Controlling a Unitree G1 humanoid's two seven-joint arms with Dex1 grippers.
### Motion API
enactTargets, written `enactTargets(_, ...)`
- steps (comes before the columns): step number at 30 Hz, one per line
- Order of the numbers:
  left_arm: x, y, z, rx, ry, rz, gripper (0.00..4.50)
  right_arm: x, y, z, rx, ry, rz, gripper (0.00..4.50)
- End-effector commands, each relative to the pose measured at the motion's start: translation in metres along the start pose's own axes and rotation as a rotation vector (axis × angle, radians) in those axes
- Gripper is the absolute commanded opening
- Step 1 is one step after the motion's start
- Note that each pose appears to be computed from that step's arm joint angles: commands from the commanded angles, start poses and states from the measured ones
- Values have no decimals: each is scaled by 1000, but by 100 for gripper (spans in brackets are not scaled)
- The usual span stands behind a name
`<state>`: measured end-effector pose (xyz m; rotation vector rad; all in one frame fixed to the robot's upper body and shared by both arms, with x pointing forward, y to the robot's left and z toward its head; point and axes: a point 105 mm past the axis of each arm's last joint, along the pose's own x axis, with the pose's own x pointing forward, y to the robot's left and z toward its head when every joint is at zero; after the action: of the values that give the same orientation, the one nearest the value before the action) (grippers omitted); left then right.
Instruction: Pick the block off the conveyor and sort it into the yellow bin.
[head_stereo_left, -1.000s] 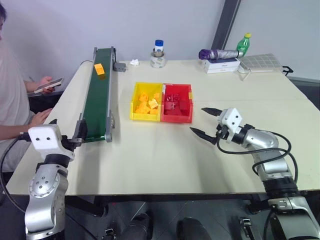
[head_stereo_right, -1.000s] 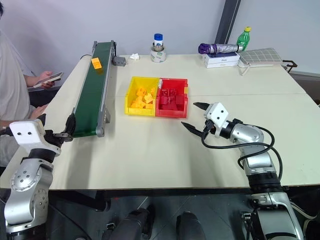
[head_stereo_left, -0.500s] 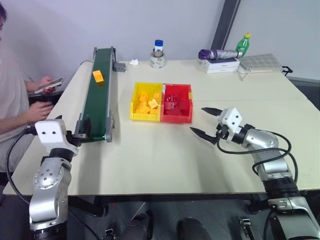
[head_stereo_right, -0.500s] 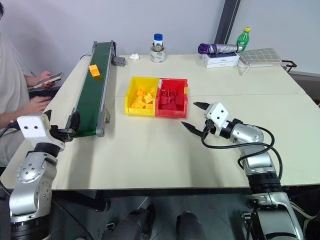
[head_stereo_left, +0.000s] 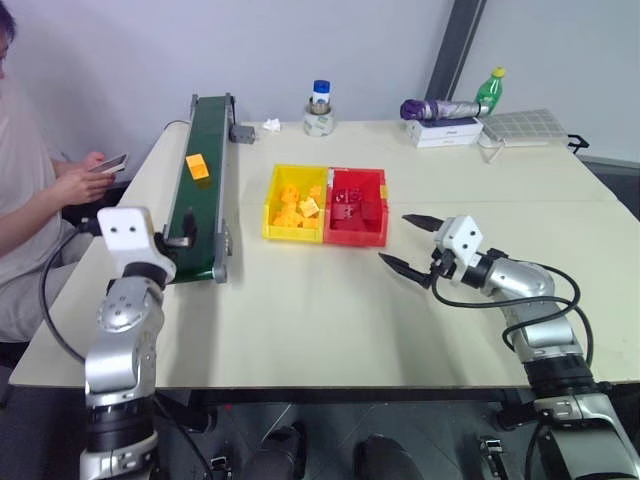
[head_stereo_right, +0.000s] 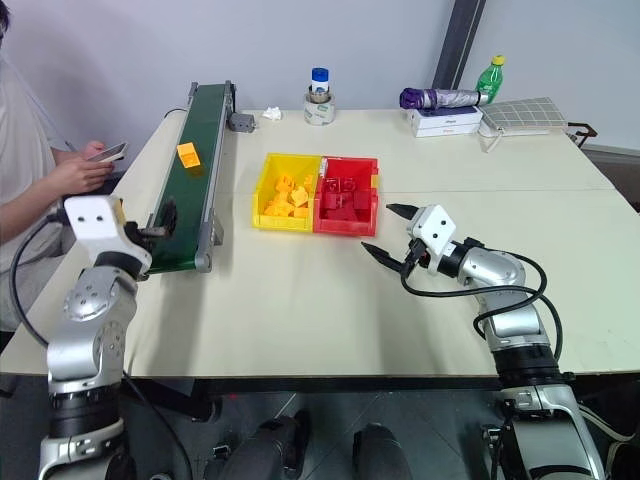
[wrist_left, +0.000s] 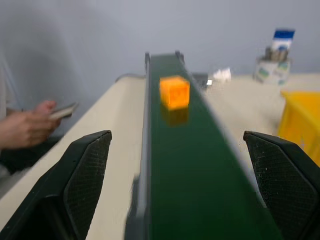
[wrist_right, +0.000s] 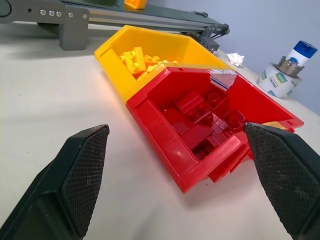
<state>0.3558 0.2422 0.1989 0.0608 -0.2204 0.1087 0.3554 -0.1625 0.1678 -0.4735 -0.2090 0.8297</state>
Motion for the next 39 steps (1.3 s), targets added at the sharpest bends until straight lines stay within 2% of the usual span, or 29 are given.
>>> enactTargets(1, 20, 2, 9, 44, 9, 61, 446, 1, -5, 15, -33, -51, -19, 450)
enactTargets(8, 51, 2, 11, 15, 37, 132, 446, 1, -4, 15, -23, -54, -28, 450)
enactTargets(12, 66, -10, 9, 36, 52, 108, 446, 1, -3, 14, -31, -48, -23, 450)
enactTargets(26, 78, -28, -22, -14, 189, 96, 446, 1, -2, 18, -29, -56, -29, 450)
enactTargets(31, 74, -31, -23, -39, 200, 102, 213, 0, -2, 17, -29, -51, -31, 450)
enactTargets(32, 74, -32, -22, -41, 196, 100, 152, 0, -2, 17, -29, -51, -30, 450)
enactTargets(33, 74, -35, -19, -55, 183, 93, 129, -1, -3, 16, -29, -50, -30, 450)
enactTargets(36, 78, -51, 2, -90, 105, 24, 134, -1, -4, 16, -30, -49, -32, 450)
enactTargets(39, 81, -99, 32, -102, -2, -159, 134, 0, -4, 16, -30, -50, -34, 450)
